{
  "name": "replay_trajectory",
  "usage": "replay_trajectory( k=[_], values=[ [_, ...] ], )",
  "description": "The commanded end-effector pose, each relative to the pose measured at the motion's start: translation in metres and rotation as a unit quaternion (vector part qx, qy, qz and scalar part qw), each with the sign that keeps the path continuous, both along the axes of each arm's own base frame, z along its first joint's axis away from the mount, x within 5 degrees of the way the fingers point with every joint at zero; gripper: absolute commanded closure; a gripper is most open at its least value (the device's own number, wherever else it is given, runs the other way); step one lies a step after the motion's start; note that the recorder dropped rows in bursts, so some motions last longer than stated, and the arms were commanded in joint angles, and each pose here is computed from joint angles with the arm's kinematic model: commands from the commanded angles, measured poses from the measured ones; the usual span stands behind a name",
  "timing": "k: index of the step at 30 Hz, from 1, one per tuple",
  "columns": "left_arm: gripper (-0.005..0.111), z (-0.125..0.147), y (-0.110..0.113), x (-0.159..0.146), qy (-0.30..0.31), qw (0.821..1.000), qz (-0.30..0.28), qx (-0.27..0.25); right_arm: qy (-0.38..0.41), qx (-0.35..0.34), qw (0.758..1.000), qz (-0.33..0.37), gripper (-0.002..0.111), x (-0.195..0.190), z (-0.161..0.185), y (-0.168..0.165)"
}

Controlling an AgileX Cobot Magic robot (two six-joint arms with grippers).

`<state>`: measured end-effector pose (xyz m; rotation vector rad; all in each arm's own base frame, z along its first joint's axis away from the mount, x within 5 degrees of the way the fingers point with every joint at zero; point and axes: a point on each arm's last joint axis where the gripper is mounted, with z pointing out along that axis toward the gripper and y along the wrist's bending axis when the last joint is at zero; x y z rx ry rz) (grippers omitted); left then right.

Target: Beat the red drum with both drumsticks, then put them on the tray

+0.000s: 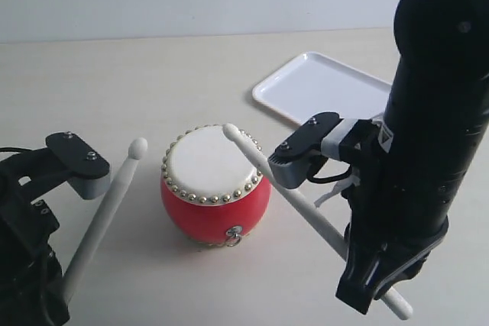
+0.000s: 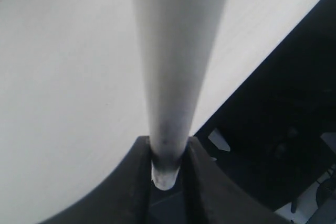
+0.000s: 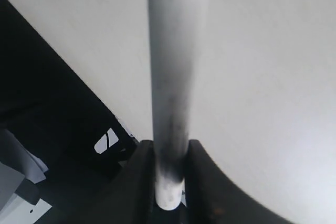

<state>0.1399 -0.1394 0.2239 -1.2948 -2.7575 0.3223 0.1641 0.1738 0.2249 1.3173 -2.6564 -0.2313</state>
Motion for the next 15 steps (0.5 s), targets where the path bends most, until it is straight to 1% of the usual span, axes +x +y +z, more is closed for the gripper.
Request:
replay_trajectory(
  k=[1, 7, 15],
  values=[
    [0.107, -0.004, -0.002, 0.003, -0.021, 1.000, 0.004, -0.010, -0.011, 0.007, 1.000, -0.001, 0.108, -0.002, 0.005, -0.002],
    [0.107, -0.003, -0.005, 0.007, -0.044, 0.999, 0.012, -0.029, 0.009, -0.008, 1.000, -0.002, 0.108, 0.002, -0.007, 0.001],
    [0.107, -0.003, -0.006, 0.008, -0.048, 0.998, 0.011, -0.032, 0.035, -0.040, 0.999, 0.000, 0.108, 0.011, -0.028, 0.008]
  ],
)
